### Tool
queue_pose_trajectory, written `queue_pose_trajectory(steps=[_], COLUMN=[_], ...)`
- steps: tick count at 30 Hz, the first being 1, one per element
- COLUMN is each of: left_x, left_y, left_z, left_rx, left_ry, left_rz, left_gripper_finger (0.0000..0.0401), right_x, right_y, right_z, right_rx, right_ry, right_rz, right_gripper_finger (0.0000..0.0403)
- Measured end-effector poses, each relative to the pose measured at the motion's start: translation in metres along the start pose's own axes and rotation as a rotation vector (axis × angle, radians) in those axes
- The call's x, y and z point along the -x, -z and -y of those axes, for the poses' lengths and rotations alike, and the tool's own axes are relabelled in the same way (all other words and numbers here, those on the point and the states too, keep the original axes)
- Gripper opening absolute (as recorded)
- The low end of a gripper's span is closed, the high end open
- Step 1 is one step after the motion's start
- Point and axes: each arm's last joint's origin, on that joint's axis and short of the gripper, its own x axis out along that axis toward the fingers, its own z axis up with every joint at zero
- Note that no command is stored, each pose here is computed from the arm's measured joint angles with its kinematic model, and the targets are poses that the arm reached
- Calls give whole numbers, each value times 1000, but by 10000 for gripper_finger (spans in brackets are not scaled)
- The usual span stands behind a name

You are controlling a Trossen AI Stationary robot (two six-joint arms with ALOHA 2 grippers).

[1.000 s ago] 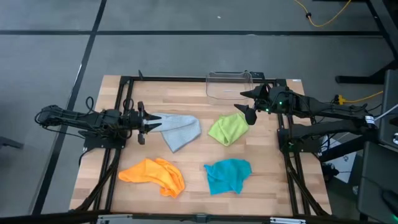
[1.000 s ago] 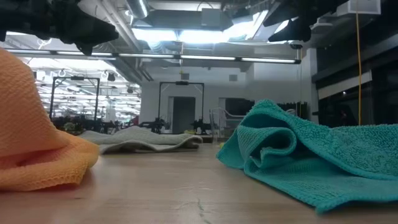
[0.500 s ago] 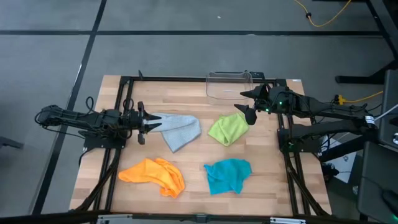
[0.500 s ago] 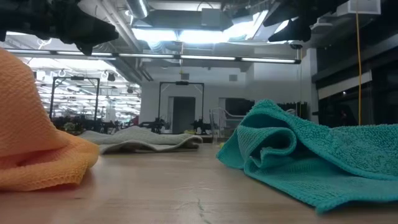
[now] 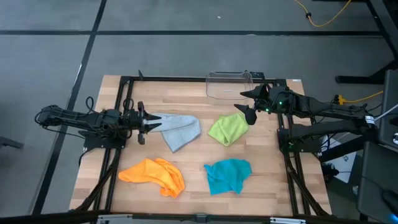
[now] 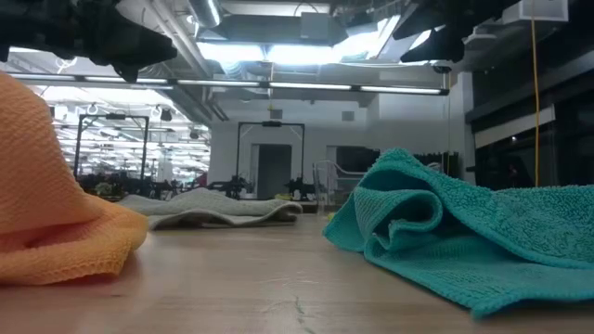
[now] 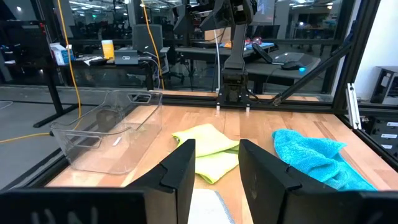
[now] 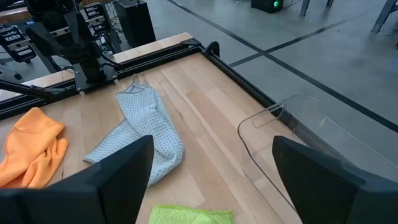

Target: Fold microfiber towels

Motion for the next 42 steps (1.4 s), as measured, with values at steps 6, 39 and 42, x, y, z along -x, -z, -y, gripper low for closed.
queue_pose_trajectory(steps=[6, 39, 42], left_x=[0, 0, 0], left_y=[0, 0, 0], left_z=[0, 0, 0], left_rx=[0, 0, 0], left_ry=[0, 0, 0], left_rz=[0, 1, 0], left_gripper_finger=[115, 115, 115], right_x=[0, 0, 1], right_y=[0, 2, 12], right_z=[0, 1, 3], right_rx=[0, 35, 111], right_ry=[0, 5, 21], right_rz=[0, -25, -124], right_gripper_finger=[330, 330, 330])
